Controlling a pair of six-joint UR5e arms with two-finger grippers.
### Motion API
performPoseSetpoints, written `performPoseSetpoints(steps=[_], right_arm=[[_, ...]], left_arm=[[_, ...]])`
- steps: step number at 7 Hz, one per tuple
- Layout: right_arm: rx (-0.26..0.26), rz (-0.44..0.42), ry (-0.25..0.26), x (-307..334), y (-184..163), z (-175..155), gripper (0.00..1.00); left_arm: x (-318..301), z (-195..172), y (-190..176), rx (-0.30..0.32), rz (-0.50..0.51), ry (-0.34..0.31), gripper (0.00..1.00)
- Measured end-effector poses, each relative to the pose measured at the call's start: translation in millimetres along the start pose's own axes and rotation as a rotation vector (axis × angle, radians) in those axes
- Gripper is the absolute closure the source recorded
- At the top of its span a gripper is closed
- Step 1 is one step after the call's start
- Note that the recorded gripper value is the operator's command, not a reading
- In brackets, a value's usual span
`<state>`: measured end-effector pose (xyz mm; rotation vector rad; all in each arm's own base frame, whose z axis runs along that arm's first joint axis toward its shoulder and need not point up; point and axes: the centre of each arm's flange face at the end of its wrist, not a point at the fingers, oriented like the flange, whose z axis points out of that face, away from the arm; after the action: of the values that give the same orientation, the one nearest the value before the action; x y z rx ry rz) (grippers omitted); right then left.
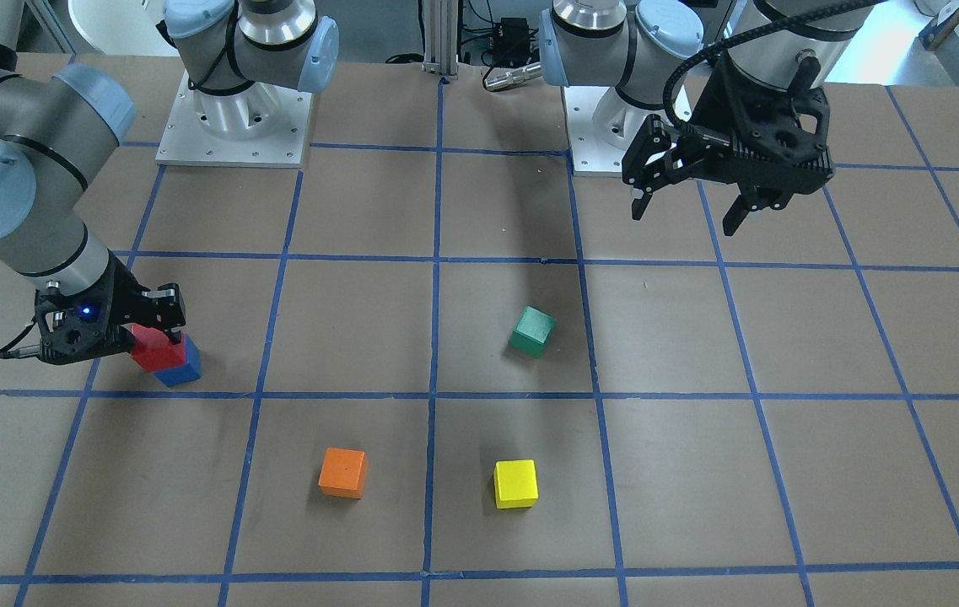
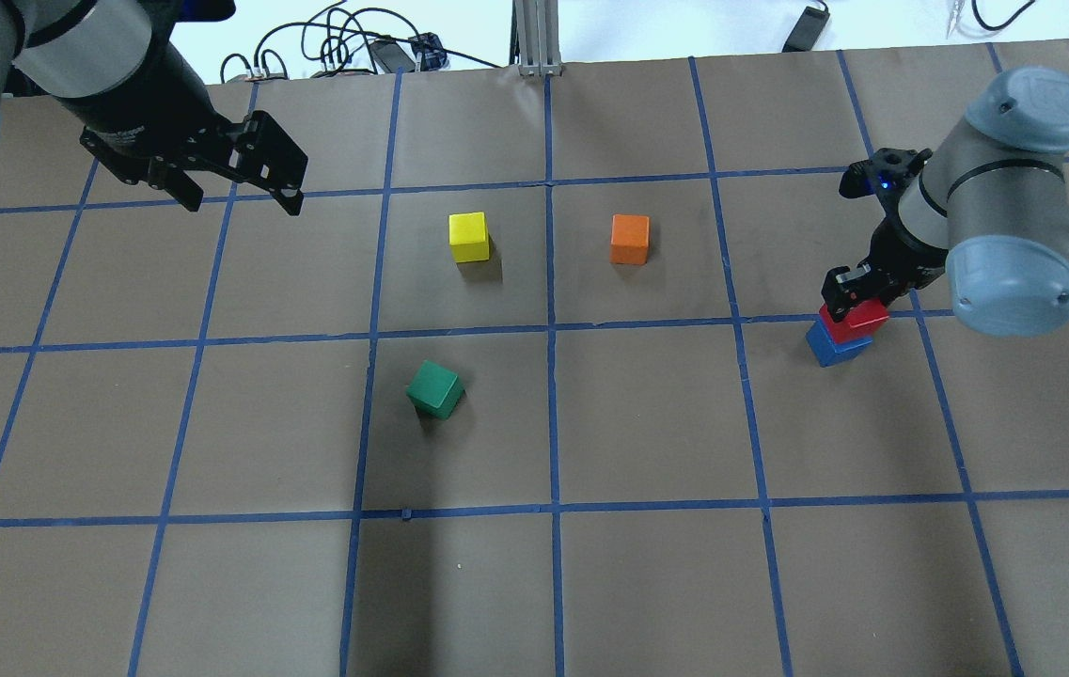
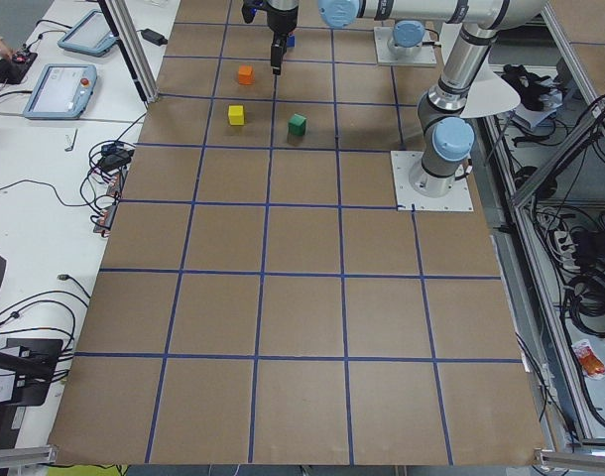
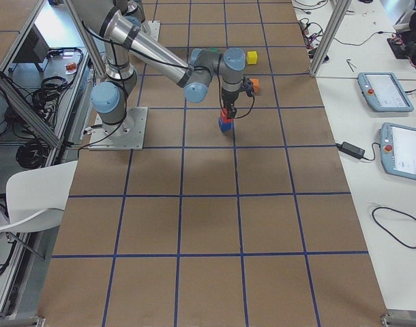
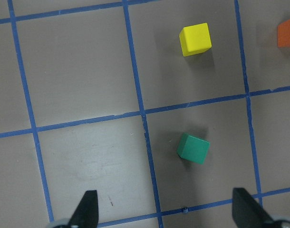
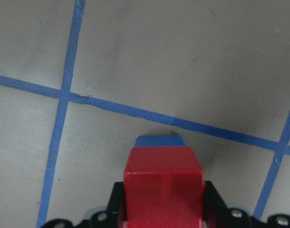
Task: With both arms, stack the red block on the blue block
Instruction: 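Lower the red cube onto the top of the blue cube, then open the right gripper and lift it off the red cube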
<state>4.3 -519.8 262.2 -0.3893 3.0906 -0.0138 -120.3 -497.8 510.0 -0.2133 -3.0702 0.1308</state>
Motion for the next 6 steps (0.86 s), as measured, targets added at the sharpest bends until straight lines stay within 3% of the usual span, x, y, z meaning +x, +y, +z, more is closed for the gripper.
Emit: performPoseSetpoints(steps=[1,2,4,5,6], right_arm=[[0.004,-0.001,0.004,0.2,0.1,0.3,1.00],[0.005,0.000,0.006,0.2,0.2,0.5,0.84],[0.000,0.008,0.006,1.1,-0.4,3.3,0.33],[-0.005,0.008,0.007,2.1,-1.3,5.6,0.15],[-0.008,0.008,0.008,2.6,-1.6,6.7,0.06]], left_arm=[[0.0,0.0,-0.3,0.000,0.000,0.000,0.00],[0.0,-0.4,0.1,0.001,0.001,0.000,0.00],[-0.2,-1.2,0.2,0.002,0.003,0.000,0.00],[-0.2,-2.5,0.4,0.005,0.003,-0.001,0.00],[-0.2,-3.1,0.3,0.006,0.003,-0.001,0.00]])
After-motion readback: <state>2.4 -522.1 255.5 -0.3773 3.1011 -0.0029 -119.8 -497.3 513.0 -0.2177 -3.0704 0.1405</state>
